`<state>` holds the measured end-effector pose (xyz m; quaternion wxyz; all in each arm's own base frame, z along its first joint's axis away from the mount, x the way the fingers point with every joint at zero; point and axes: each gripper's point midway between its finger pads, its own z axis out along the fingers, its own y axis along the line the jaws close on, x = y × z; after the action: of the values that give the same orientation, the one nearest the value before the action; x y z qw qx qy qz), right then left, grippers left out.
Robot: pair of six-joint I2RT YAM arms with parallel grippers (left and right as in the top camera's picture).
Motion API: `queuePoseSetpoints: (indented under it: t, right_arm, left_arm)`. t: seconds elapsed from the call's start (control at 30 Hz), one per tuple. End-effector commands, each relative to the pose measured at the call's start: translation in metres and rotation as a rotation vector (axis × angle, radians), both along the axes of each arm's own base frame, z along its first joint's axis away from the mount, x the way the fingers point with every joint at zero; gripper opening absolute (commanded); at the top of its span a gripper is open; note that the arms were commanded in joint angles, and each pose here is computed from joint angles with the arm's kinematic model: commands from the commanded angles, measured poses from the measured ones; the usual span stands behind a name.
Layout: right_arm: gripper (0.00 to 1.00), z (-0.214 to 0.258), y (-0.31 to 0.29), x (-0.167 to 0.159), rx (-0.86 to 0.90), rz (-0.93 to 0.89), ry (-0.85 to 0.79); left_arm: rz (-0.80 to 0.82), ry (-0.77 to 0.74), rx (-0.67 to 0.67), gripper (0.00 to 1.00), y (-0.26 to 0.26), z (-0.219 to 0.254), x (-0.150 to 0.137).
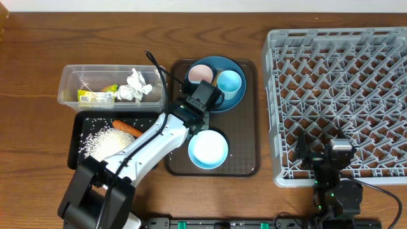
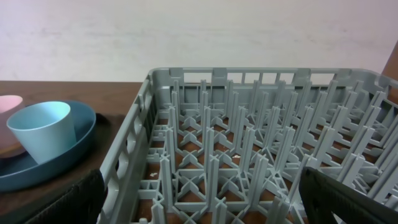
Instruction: Sort waste into correct bins and load items into the dishwasher rack
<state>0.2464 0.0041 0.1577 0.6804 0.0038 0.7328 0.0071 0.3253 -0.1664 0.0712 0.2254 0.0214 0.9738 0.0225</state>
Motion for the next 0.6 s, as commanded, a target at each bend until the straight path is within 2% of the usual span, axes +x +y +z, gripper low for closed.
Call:
queuePoseSetpoints:
  t: [0.0, 0.33, 0.57]
  right_arm:
    - [0.99, -0.002, 0.002, 0.000, 0.003, 0.005, 0.005]
    - [0.99, -0.002, 0.002, 0.000, 0.003, 0.005, 0.005]
    - [0.99, -0.002, 0.002, 0.000, 0.003, 0.006, 0.005]
  left_arm:
    - [-0.035, 0.056, -0.065, 0.19, -0.013, -0.007, -0.009]
    - [-0.067, 0.125, -0.126, 0.19, -0.024, -0.010, -0.022]
    - [-0.119, 0.178, -0.249, 0.19, -0.046, -0.007, -0.031]
